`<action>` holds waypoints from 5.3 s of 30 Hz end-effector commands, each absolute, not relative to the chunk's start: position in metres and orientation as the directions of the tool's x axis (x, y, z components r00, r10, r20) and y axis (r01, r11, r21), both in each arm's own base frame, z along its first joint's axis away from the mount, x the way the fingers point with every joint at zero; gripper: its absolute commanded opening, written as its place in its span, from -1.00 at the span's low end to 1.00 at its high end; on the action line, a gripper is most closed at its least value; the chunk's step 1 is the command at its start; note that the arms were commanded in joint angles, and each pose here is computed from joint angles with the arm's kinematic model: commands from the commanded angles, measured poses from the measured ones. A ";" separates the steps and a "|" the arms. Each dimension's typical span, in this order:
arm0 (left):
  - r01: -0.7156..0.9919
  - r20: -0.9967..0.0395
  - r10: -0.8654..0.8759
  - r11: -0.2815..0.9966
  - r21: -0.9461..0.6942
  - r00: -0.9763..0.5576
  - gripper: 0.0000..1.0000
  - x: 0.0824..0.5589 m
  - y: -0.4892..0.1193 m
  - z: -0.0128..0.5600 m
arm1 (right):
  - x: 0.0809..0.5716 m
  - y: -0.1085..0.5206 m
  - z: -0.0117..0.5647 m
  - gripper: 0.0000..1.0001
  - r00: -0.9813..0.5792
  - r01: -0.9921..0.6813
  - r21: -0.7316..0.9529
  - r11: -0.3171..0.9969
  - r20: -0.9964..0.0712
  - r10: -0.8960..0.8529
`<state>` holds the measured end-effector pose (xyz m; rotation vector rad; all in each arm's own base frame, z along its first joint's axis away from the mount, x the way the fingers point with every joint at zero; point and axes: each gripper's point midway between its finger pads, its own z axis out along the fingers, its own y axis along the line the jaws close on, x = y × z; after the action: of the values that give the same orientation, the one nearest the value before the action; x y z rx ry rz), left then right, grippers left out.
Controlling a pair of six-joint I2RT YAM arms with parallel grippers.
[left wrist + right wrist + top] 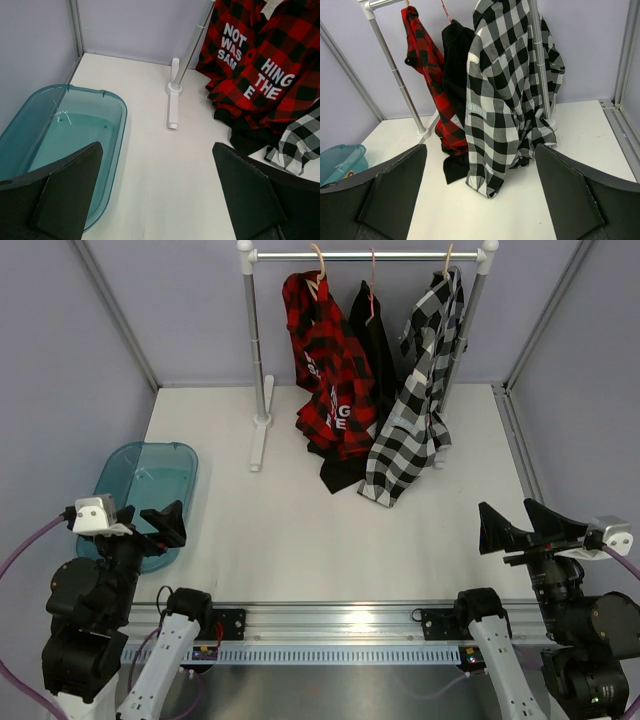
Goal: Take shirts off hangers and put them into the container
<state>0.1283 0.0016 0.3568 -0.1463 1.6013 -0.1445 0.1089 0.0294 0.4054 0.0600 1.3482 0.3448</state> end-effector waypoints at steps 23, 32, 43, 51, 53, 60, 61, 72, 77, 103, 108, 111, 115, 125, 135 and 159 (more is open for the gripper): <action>0.058 -0.972 -0.218 0.973 -0.224 -0.088 0.98 0.212 -0.031 0.311 | 0.259 0.111 0.462 0.99 -0.132 -0.439 0.244 0.865 -0.969 0.206; 0.026 -0.968 -0.226 0.973 -0.230 -0.112 0.98 0.219 -0.029 0.272 | 0.344 0.182 0.483 0.95 -0.099 -0.481 0.070 0.874 -0.995 0.025; 0.022 -0.965 -0.237 0.970 -0.241 -0.116 0.98 0.217 -0.029 0.264 | 0.431 0.248 0.476 0.81 -0.037 -0.540 -0.032 0.841 -0.997 -0.062; 0.056 -0.962 -0.244 0.966 -0.252 -0.123 0.98 0.216 -0.035 0.263 | 0.470 0.271 0.454 0.66 -0.062 -0.535 -0.032 0.844 -0.995 -0.076; 0.057 -0.962 -0.244 0.966 -0.252 -0.124 0.98 0.216 -0.035 0.263 | 0.477 0.275 0.448 0.62 -0.067 -0.535 -0.037 0.844 -0.994 -0.086; 0.063 -0.962 -0.247 0.965 -0.255 -0.120 0.98 0.215 -0.036 0.263 | 0.489 0.281 0.443 0.26 -0.072 -0.532 -0.043 0.845 -0.993 -0.096; 0.063 -0.962 -0.247 0.965 -0.255 -0.120 0.98 0.214 -0.036 0.263 | 0.491 0.281 0.443 0.21 -0.068 -0.532 -0.044 0.845 -0.993 -0.094; 0.069 -0.961 -0.248 0.964 -0.257 -0.124 0.98 0.214 -0.037 0.262 | 0.495 0.284 0.443 -0.59 -0.072 -0.530 -0.036 0.847 -0.994 -0.087; 0.071 -0.961 -0.248 0.964 -0.258 -0.123 0.98 0.214 -0.038 0.263 | 0.489 0.282 0.458 -1.00 -0.047 -0.533 -0.033 0.845 -0.997 -0.069; 0.062 -0.960 -0.245 0.965 -0.255 -0.132 0.98 0.214 -0.037 0.260 | 0.442 0.260 0.550 -1.00 0.168 -0.540 -0.015 0.842 -0.982 0.091; 0.060 -0.960 -0.245 0.965 -0.255 -0.135 0.98 0.214 -0.036 0.259 | 0.443 0.255 0.567 -1.00 0.213 -0.521 0.004 0.853 -0.968 0.135; 0.060 -0.960 -0.245 0.965 -0.255 -0.135 0.98 0.214 -0.036 0.259 | 0.445 0.255 0.573 -1.00 0.225 -0.515 0.016 0.857 -0.962 0.152; 0.060 -0.960 -0.245 0.965 -0.255 -0.135 0.98 0.214 -0.036 0.259 | 0.441 0.259 0.579 -1.00 0.239 -0.537 0.026 0.843 -0.954 0.181; 0.061 -0.960 -0.246 0.965 -0.255 -0.132 0.98 0.214 -0.036 0.260 | 0.426 0.255 0.589 -1.00 0.265 -0.559 0.027 0.828 -0.941 0.210; 0.073 -0.959 -0.245 0.964 -0.257 -0.143 0.98 0.216 -0.039 0.259 | 0.418 0.253 0.570 -1.00 0.230 -0.570 0.038 0.821 -0.951 0.204; 0.387 -0.932 -0.355 0.851 -0.356 -0.077 0.98 0.233 -0.099 0.372 | 0.335 0.257 0.524 -1.00 0.079 -0.742 0.123 0.659 -0.960 0.268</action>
<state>0.2278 -0.0689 0.3003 -0.0625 1.7071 -0.4288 0.3764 0.2538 0.4860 -0.4336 1.4328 0.6777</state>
